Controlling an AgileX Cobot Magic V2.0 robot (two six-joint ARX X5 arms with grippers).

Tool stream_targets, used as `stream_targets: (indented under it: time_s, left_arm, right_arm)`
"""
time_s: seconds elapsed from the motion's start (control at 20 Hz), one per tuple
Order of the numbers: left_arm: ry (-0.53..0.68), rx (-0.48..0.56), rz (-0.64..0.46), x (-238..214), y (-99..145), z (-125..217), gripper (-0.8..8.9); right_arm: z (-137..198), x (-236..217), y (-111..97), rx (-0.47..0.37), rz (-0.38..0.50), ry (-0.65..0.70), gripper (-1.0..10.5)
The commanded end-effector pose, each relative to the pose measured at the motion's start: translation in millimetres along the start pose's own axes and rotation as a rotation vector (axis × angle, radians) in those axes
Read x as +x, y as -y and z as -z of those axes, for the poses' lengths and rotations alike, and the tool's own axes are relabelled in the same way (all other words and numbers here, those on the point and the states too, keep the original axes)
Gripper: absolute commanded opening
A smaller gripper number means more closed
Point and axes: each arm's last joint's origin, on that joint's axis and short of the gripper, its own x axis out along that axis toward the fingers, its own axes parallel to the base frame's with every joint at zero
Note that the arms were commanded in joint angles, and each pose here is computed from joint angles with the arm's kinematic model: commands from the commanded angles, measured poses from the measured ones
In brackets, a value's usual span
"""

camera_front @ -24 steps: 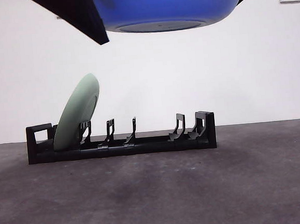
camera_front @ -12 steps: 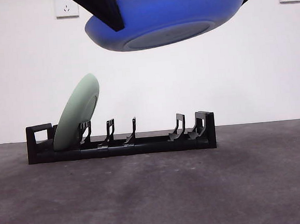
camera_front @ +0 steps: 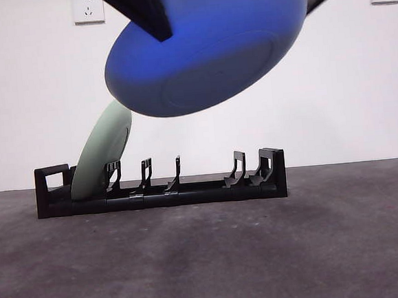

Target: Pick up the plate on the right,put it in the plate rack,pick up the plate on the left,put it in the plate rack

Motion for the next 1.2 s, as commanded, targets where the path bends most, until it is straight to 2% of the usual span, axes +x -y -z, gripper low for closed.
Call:
stream_targets:
  time_s: [0.05, 0.15, 0.25, 0.4, 0.55, 0.75, 0.9, 1.2]
  left_arm:
    - [0.064, -0.082, 0.001, 2, -6, -1, -0.08]
    - [0.143, -0.169, -0.013, 2, -17, 0, -0.08]
    - [0.276, -0.305, -0.035, 1, -35, 5, -0.08]
    - [0.435, -0.495, -0.148, -5, -68, 17, -0.08]
    - [0.568, -0.668, -0.23, -10, -97, 35, -0.08]
    - [0.634, -0.842, -0.263, 5, -126, 61, -0.08]
    - [0.622, -0.912, -0.28, 28, -140, 77, -0.08]
    - [0.589, -0.963, -0.344, 54, -156, 102, -0.08]
  right_arm:
    - [-4, -31, -12, -0.056, 0.019, 0.107, 3.2]
    - [-2, -58, -21, -0.082, 0.114, 0.195, 3.2]
    - [8, -86, -29, -0.097, 0.234, 0.279, 3.1]
    - [28, -115, -39, -0.103, 0.311, 0.349, 3.1]
    - [48, -132, -47, -0.109, 0.31, 0.351, 3.1]
    - [62, -135, -50, -0.116, 0.251, 0.311, 3.1]
    - [69, -124, -48, -0.11, 0.17, 0.263, 3.1]
    - [97, -79, -30, -0.06, 0.166, 0.094, 3.1]
